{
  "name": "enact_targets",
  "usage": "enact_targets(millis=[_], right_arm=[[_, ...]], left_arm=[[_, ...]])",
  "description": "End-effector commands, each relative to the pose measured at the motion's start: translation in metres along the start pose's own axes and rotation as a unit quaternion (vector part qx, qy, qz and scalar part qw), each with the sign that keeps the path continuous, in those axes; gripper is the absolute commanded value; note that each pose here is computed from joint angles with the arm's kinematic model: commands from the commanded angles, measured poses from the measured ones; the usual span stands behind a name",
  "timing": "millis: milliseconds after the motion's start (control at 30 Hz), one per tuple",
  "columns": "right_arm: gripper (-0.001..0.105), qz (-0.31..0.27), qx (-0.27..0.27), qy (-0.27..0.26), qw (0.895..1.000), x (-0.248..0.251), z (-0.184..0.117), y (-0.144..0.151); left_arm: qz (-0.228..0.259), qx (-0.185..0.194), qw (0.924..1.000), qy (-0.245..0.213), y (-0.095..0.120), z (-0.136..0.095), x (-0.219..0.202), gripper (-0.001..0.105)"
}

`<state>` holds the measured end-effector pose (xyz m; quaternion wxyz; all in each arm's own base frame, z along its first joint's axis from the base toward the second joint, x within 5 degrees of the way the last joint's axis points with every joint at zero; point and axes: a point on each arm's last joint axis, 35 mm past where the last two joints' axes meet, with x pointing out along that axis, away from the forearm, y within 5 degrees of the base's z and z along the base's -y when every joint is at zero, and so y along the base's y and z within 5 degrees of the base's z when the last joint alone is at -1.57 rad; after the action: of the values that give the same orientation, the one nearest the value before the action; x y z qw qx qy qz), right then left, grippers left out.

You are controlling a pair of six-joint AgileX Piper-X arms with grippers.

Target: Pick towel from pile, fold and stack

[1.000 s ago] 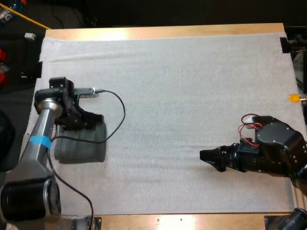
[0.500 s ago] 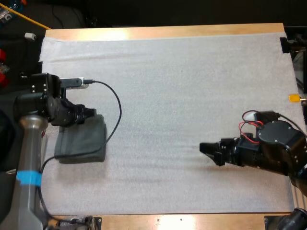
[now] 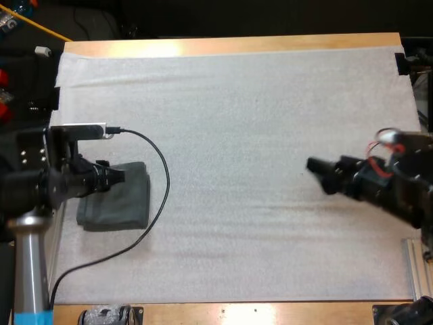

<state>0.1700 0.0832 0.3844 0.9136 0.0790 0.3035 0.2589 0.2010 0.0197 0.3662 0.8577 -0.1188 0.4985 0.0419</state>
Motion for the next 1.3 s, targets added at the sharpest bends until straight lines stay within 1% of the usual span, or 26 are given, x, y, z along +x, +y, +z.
enact_targets(millis=[0, 133, 267, 400, 467, 533, 700, 767, 833, 900, 1033, 1133, 1267], right_arm=[[0.074, 0.001, -0.005, -0.002, 1.0, -0.003, 0.002, -0.006], [0.074, -0.034, 0.005, -0.001, 0.999, -0.01, 0.003, -0.031], [0.074, -0.079, 0.027, 0.009, 0.996, -0.017, 0.0, -0.05], [0.074, -0.12, 0.035, 0.028, 0.992, -0.026, -0.007, -0.066], [0.074, -0.133, 0.031, 0.037, 0.99, -0.034, -0.011, -0.069], [0.074, -0.146, 0.03, 0.045, 0.988, -0.041, -0.014, -0.071], [0.074, -0.171, -0.009, 0.027, 0.985, -0.057, -0.017, -0.065], [0.074, -0.185, -0.027, 0.023, 0.982, -0.063, -0.019, -0.062], [0.074, -0.196, -0.058, 0.027, 0.979, -0.07, -0.022, -0.058], [0.074, -0.21, -0.074, 0.033, 0.974, -0.077, -0.027, -0.054], [0.074, -0.24, -0.081, 0.024, 0.967, -0.092, -0.035, -0.045], [0.074, -0.245, -0.09, 0.009, 0.965, -0.102, -0.039, -0.038], [0.074, -0.248, -0.114, -0.012, 0.962, -0.12, -0.05, -0.025]], left_arm=[[-0.009, 0.0, 0.9999, -0.006, -0.002, -0.004, -0.008, 0.049], [-0.038, 0.004, 0.9988, -0.031, -0.004, -0.012, -0.025, 0.049], [-0.044, 0.01, 0.9976, -0.053, -0.005, -0.018, -0.038, 0.049], [-0.053, 0.042, 0.9957, -0.065, -0.011, -0.024, -0.045, 0.049], [-0.049, 0.053, 0.9951, -0.068, -0.014, -0.026, -0.047, 0.049], [-0.033, 0.061, 0.9949, -0.074, -0.016, -0.028, -0.049, 0.049], [-0.028, 0.062, 0.9936, -0.091, -0.015, -0.033, -0.057, 0.049], [-0.03, 0.064, 0.9924, -0.101, -0.014, -0.037, -0.063, 0.049], [-0.032, 0.072, 0.99, -0.117, -0.013, -0.042, -0.071, 0.049], [-0.034, 0.073, 0.9881, -0.131, -0.013, -0.048, -0.079, 0.049], [-0.039, 0.077, 0.9829, -0.163, -0.01, -0.06, -0.094, 0.049], [-0.042, 0.078, 0.9795, -0.181, -0.009, -0.071, -0.105, 0.049], [-0.045, 0.079, 0.975, -0.202, -0.005, -0.092, -0.12, 0.049]])
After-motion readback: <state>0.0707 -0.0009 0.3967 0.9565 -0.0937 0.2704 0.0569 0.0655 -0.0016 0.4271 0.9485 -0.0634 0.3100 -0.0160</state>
